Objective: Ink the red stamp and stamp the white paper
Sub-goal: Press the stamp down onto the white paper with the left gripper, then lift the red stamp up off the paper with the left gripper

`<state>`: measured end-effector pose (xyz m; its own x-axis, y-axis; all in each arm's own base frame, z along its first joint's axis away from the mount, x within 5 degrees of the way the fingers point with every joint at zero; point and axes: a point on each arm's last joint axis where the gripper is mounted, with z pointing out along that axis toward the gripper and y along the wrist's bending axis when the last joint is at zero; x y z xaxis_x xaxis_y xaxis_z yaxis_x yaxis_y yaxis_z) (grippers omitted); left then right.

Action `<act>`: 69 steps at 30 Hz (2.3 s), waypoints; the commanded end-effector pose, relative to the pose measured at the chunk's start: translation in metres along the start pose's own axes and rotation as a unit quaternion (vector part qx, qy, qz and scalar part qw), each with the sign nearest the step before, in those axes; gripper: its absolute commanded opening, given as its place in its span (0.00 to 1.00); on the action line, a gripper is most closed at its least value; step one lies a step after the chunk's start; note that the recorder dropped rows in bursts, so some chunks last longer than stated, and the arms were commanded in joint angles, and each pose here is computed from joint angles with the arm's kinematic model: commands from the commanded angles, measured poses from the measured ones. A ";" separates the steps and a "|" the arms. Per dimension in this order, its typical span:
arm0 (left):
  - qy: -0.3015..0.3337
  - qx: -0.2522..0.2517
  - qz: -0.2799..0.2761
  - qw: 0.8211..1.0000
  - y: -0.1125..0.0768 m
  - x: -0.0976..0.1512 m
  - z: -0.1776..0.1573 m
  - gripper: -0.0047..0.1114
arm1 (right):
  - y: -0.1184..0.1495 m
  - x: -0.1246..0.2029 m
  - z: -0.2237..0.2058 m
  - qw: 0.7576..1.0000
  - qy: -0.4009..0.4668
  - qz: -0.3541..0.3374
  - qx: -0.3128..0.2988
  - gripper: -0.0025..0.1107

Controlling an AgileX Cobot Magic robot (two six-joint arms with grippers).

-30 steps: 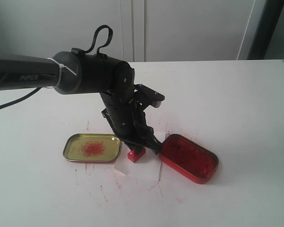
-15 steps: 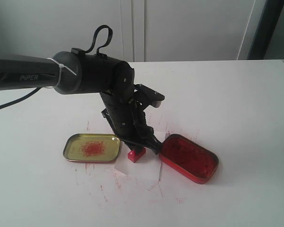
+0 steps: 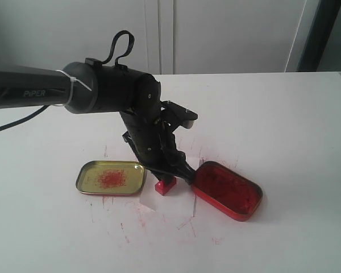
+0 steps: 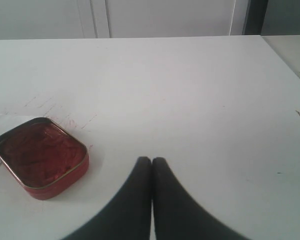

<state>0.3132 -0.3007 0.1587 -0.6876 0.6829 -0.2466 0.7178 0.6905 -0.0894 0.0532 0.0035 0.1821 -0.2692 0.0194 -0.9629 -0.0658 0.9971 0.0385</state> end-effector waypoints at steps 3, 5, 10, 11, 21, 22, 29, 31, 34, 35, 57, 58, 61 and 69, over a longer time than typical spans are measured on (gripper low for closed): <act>0.029 0.032 -0.030 0.999 -0.010 0.012 0.024 0.04 | 0.000 0.000 0.000 1.000 -0.006 -0.004 0.002 0.02; 0.014 0.031 -0.028 0.999 -0.010 0.010 0.015 0.04 | 0.000 0.000 0.000 1.000 -0.006 -0.004 0.002 0.02; -0.003 0.031 -0.026 0.999 -0.011 0.007 0.004 0.04 | 0.000 0.000 0.000 1.000 -0.006 -0.004 0.002 0.02; -0.003 0.031 -0.026 0.999 -0.011 0.007 0.004 0.04 | 0.000 0.000 0.000 1.000 -0.006 -0.004 0.002 0.02; -0.004 0.031 -0.031 0.999 -0.008 0.007 0.004 0.04 | 0.000 0.000 0.000 1.000 -0.006 -0.004 0.002 0.02; -0.005 0.032 -0.034 0.999 -0.007 0.007 0.004 0.04 | 0.000 0.000 0.000 1.000 -0.006 -0.004 0.002 0.02; -0.018 0.079 -0.063 0.995 0.001 0.004 0.001 0.04 | 0.000 0.000 0.000 1.000 -0.006 -0.004 0.002 0.02; -0.028 0.106 -0.067 0.992 0.001 0.003 -0.001 0.04 | 0.000 0.000 0.000 1.000 -0.006 -0.004 0.002 0.02; -0.039 0.131 -0.072 0.988 0.002 0.000 -0.002 0.04 | 0.000 0.000 0.000 1.000 -0.006 -0.004 0.002 0.02; -0.042 0.135 -0.071 0.987 0.002 0.000 -0.003 0.04 | 0.000 0.000 0.000 1.000 -0.006 -0.004 0.002 0.02; -0.075 0.113 -0.053 0.989 0.031 0.007 -0.074 0.04 | 0.000 0.000 0.000 1.000 -0.006 -0.004 0.002 0.02; -0.076 0.122 -0.057 0.988 0.035 0.008 -0.076 0.04 | 0.000 0.000 0.000 1.000 -0.006 -0.004 0.002 0.02; -0.083 0.157 -0.073 0.981 0.050 0.011 -0.080 0.04 | 0.000 0.000 0.000 1.000 -0.006 -0.004 0.002 0.02; -0.131 0.251 -0.086 0.955 0.068 0.011 -0.095 0.04 | 0.000 0.000 0.000 1.000 -0.006 -0.004 0.002 0.02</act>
<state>0.3457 -0.2258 0.2327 -0.7979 0.4555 -0.3949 0.6028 0.5988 -0.5272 0.0532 0.0035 0.1821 -0.2692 0.0194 -0.9629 -0.0658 0.9971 0.0385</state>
